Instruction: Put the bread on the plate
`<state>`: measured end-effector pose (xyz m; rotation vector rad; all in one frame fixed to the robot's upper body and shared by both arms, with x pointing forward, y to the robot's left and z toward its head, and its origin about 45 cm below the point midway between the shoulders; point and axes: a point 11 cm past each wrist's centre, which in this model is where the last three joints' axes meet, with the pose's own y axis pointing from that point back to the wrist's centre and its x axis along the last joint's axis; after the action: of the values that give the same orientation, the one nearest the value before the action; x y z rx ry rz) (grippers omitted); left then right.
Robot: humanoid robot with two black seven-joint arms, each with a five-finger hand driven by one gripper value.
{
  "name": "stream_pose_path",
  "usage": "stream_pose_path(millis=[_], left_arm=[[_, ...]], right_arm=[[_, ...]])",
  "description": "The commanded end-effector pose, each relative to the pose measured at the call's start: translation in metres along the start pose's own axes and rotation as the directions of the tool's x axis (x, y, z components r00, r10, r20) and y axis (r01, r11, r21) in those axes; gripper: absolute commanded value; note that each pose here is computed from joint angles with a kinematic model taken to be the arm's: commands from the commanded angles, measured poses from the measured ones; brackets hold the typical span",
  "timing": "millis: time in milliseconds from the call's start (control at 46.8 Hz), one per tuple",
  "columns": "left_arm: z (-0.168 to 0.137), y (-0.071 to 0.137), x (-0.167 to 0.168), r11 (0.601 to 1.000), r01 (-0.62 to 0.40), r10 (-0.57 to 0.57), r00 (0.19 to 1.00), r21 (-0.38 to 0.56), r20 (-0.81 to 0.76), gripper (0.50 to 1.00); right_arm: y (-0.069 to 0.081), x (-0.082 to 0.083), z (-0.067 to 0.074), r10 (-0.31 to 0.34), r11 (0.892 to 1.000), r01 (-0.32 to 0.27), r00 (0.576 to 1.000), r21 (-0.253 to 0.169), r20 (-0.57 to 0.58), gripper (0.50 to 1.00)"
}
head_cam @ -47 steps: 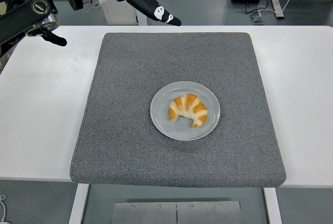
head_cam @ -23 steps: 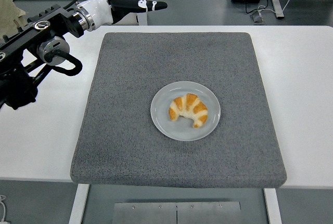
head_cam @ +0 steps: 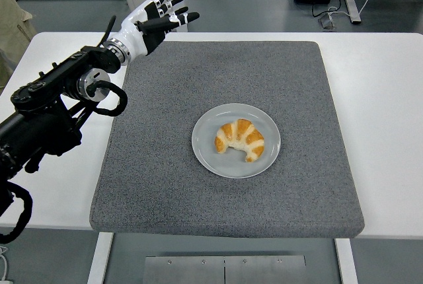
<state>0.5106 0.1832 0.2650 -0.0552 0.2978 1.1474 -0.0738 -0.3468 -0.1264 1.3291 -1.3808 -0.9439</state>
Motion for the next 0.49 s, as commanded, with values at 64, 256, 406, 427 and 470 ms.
stream_pose_path(millis=[64, 256, 406, 427, 470], left_arm=[[-0.012, -0.003, 0.006, 0.999, -0.045, 0.044, 0.999, -0.02, -0.011, 0.972], [-0.023, -0.005, 0.008, 0.997, -0.073, 0.072, 0.996, -0.017, -0.049, 0.972], [-0.028, -0.004, 0.016, 0.994, -0.109, 0.108, 0.992, -0.007, -0.067, 0.972], [-0.029, -0.004, 0.014, 0.994, -0.106, 0.106, 0.992, -0.005, -0.072, 0.972], [-0.029, -0.004, 0.015, 0.994, -0.11, 0.109, 0.991, -0.006, -0.082, 0.972]], right_arm=[[0.0, 0.0, 0.0, 0.0, 1.0, 0.0, 1.0, 0.0, 0.0, 1.0], [0.0, 0.0, 0.0, 0.0, 1.0, 0.0, 1.0, 0.0, 0.0, 1.0], [0.0, 0.0, 0.0, 0.0, 1.0, 0.0, 1.0, 0.0, 0.0, 1.0], [0.0, 0.0, 0.0, 0.0, 1.0, 0.0, 1.0, 0.0, 0.0, 1.0], [0.0, 0.0, 0.0, 0.0, 1.0, 0.0, 1.0, 0.0, 0.0, 1.0]])
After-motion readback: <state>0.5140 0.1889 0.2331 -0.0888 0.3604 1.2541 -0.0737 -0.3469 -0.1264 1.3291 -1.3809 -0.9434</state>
